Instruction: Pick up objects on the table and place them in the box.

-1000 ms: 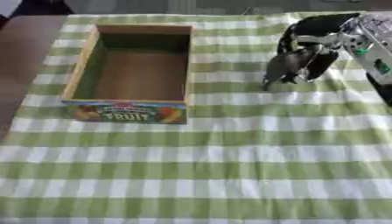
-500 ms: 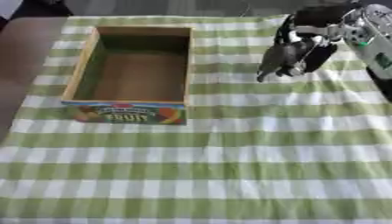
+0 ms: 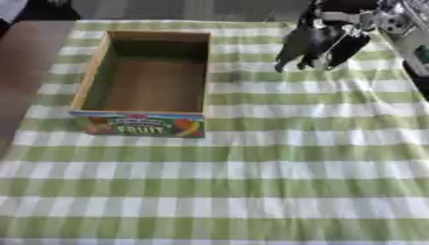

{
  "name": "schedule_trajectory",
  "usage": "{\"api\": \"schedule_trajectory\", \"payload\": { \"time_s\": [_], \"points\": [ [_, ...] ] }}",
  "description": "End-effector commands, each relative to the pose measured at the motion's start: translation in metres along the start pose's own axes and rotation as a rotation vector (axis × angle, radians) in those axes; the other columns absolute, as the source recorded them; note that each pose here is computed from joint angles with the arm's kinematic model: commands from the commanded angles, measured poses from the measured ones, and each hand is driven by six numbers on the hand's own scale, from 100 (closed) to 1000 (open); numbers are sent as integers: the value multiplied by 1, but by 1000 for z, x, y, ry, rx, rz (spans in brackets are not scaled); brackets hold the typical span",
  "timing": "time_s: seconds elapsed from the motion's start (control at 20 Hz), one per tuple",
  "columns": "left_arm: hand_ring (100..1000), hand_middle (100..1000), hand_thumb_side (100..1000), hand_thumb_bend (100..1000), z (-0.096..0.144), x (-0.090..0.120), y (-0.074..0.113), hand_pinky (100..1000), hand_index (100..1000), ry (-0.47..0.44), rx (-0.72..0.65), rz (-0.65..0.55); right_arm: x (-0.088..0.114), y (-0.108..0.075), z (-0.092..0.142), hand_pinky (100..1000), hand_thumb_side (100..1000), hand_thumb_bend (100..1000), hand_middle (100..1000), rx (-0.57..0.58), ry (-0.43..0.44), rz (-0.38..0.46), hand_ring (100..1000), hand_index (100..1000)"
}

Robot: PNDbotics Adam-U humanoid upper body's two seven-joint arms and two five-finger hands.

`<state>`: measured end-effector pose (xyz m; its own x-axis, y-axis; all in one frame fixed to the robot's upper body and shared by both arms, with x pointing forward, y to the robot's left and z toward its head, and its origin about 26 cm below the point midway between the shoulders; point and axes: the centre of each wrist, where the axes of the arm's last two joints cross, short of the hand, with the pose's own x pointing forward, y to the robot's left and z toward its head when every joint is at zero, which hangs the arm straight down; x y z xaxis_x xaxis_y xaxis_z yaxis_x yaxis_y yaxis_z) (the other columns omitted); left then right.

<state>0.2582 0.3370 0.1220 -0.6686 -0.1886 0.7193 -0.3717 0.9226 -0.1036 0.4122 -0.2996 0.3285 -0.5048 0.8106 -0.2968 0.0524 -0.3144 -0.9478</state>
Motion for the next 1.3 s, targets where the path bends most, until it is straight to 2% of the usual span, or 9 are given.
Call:
{"api": "schedule_trajectory", "payload": {
  "time_s": [0.05,0.45,0.7,1.0,1.3],
  "points": [
    [368,665,766,100,-7,8,2,328,481,-32,-15,-6,7,-34,6,883,299,100,539,-75,-26,34,816,624],
    [369,665,766,100,-9,9,1,329,483,-37,-22,-3,33,-69,-10,885,310,100,538,-142,-113,53,816,625],
    [369,665,765,100,-12,10,-1,329,483,-44,-31,7,49,-80,-31,886,320,100,539,-148,-156,53,816,626],
    [368,666,767,100,-13,10,-4,329,480,-50,-41,20,62,-80,-59,885,326,100,536,-136,-171,33,816,625],
    [367,666,769,100,-15,10,-9,328,478,-57,-52,40,81,-69,-89,884,330,100,537,-113,-191,24,816,629]
  ]
}}
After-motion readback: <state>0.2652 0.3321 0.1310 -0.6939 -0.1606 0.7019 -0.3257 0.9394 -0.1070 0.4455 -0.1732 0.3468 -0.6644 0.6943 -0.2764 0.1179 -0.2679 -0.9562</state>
